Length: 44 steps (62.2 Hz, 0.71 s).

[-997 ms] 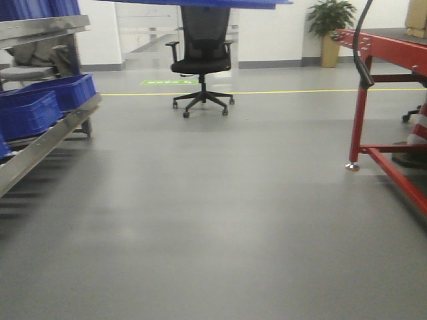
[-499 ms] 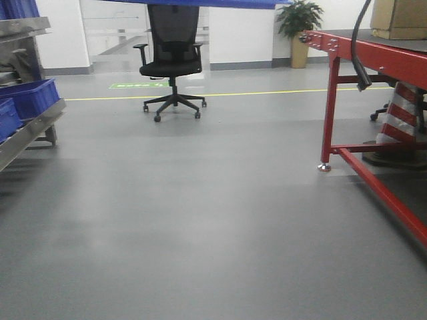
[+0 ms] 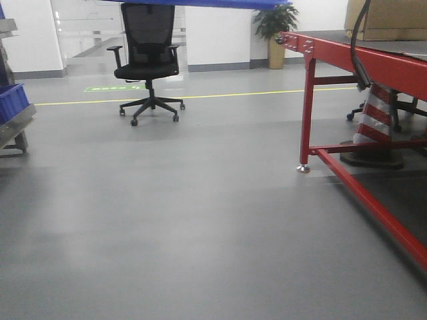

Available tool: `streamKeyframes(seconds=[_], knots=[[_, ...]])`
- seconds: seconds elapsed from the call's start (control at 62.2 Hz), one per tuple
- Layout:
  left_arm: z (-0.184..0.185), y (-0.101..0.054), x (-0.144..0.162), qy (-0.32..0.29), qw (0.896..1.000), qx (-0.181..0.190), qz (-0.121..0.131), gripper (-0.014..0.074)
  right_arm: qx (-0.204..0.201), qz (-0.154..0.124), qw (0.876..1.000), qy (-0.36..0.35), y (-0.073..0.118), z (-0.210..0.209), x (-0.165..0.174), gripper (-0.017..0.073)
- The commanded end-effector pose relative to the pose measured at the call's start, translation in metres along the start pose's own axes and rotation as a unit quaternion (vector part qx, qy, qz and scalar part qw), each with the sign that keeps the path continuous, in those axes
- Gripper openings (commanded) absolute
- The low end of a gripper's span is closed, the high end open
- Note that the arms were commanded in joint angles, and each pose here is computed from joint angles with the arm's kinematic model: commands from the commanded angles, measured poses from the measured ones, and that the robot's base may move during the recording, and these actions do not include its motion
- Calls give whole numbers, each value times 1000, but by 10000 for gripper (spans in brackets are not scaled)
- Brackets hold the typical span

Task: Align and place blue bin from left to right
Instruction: 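Drive across the floor past the black chair carrying the bin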

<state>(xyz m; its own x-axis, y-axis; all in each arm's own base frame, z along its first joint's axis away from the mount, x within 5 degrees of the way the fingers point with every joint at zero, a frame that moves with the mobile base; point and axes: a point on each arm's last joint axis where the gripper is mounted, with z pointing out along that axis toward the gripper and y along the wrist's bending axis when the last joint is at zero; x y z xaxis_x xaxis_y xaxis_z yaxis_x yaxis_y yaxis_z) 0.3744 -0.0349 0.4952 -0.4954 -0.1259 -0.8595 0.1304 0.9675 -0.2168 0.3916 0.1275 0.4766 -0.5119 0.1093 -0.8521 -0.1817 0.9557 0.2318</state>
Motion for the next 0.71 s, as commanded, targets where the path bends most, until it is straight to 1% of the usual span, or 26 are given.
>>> streamKeyframes(seconds=[0.0,0.692], knots=[[-18,-16,-15,-68,997,45,-6,-111,-57,-6,992,-113,16,-21,-23,-153],[-18,-16,-15,-68,997,45,-6,-111,-57,-6,992,-113,16,-21,-23,-153]])
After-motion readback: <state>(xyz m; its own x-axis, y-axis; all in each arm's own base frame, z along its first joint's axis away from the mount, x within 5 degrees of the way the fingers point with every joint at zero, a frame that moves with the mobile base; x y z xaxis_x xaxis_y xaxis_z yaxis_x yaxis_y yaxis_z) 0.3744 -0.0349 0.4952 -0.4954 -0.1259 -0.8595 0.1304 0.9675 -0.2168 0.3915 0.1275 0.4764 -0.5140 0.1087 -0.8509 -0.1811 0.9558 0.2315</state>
